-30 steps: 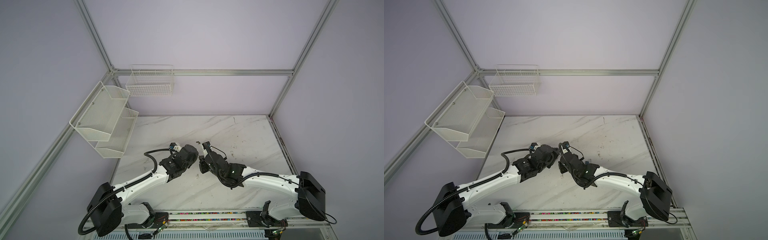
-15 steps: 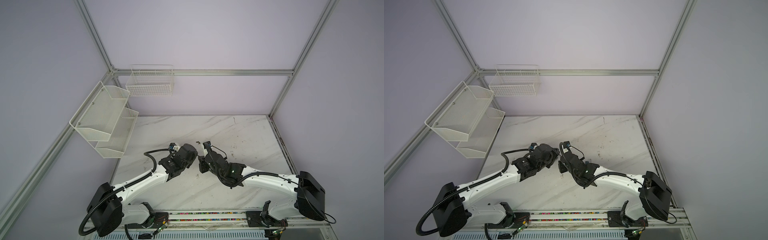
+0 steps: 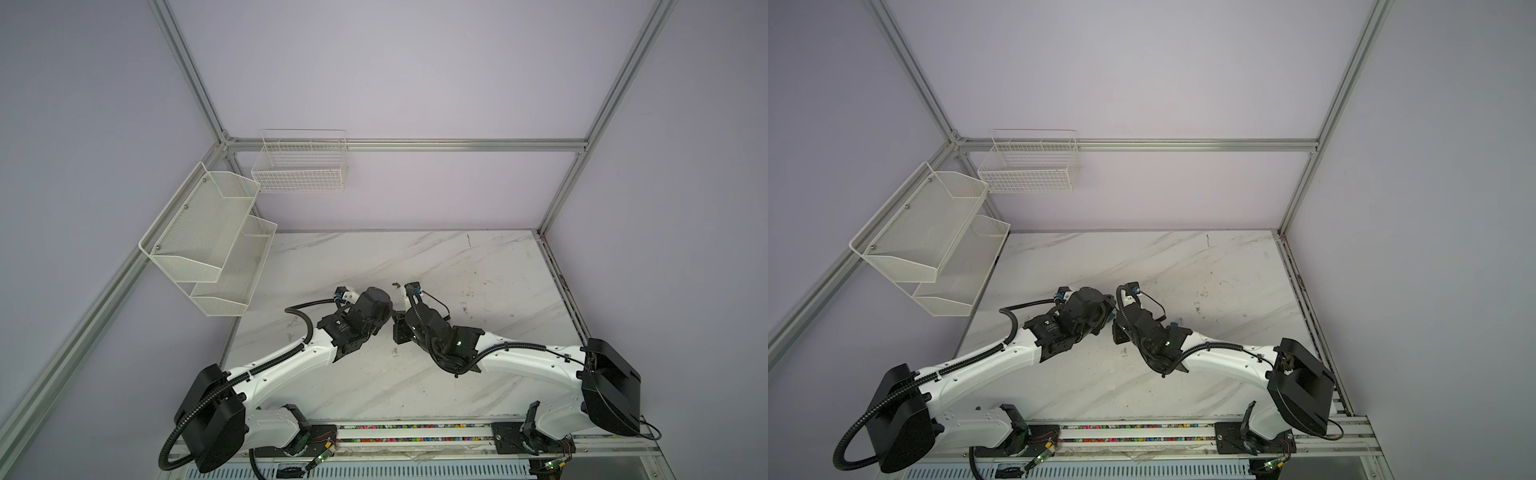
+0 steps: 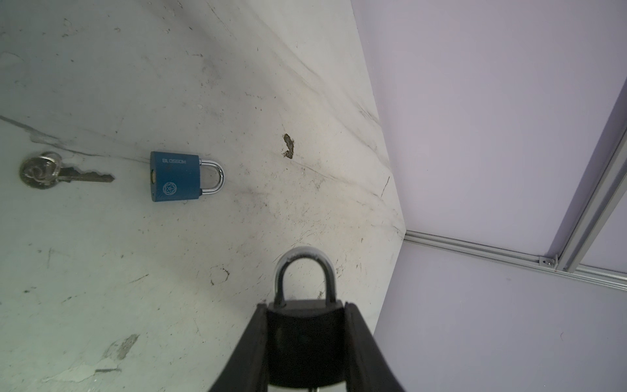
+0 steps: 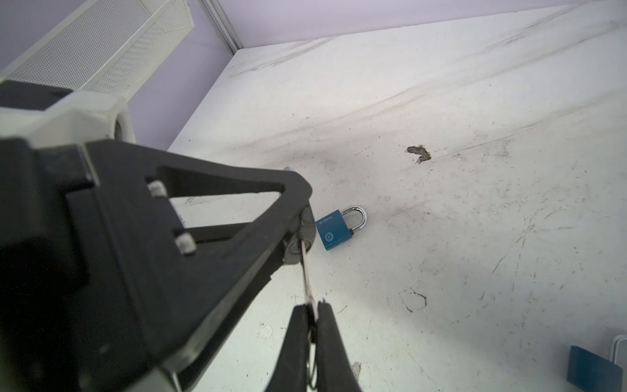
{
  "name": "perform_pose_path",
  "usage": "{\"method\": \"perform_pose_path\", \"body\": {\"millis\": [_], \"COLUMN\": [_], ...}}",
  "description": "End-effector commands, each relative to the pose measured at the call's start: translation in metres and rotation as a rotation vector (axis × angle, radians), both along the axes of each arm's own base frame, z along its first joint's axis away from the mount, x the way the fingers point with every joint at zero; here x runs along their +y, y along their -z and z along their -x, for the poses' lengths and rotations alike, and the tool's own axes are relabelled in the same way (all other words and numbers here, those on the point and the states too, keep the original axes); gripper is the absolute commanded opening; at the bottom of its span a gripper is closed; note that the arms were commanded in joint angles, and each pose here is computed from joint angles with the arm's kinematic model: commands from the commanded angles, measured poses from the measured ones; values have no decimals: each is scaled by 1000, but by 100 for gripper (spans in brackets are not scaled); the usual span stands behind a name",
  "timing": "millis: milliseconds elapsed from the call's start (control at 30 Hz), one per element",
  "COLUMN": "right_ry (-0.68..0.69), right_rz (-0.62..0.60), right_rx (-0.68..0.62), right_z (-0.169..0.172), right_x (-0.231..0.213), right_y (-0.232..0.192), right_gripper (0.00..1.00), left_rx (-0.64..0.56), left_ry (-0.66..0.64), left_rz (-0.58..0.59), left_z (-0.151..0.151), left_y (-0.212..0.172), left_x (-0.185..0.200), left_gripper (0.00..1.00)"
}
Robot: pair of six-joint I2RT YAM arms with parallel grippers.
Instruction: Unlock with the key
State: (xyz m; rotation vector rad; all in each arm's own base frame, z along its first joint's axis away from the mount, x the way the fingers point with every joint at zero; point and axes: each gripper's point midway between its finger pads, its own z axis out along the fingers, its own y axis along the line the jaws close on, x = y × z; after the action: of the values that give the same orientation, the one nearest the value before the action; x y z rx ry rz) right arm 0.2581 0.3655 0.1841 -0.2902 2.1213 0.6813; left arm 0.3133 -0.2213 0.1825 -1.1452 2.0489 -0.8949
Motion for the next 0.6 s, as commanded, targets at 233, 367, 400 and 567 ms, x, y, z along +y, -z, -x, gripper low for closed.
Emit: {"method": "perform_pose_path", "body": {"millis": [233,367,400,567], "right_ry": [-57,-30,-25,-1], "right_rz": [-149,-135,-125,-95], "right_rx": [-97,-95,-93,-66], "right_z": [4,2,1,-3], "right_x": [17,11,11,13], "right_y": [-69,-69,-68,-62], "right_gripper": [0,0,0,0], "left_rx": [27,50,51,70], "left_ry": [99,85,83,60], "left_rz": [15,0,-2,-22], "left_z": [16,14,14,14], "left_y": [3,12,12,19], "left_x": [-16,-9,-8,-2], "left_gripper": [0,0,0,0]}}
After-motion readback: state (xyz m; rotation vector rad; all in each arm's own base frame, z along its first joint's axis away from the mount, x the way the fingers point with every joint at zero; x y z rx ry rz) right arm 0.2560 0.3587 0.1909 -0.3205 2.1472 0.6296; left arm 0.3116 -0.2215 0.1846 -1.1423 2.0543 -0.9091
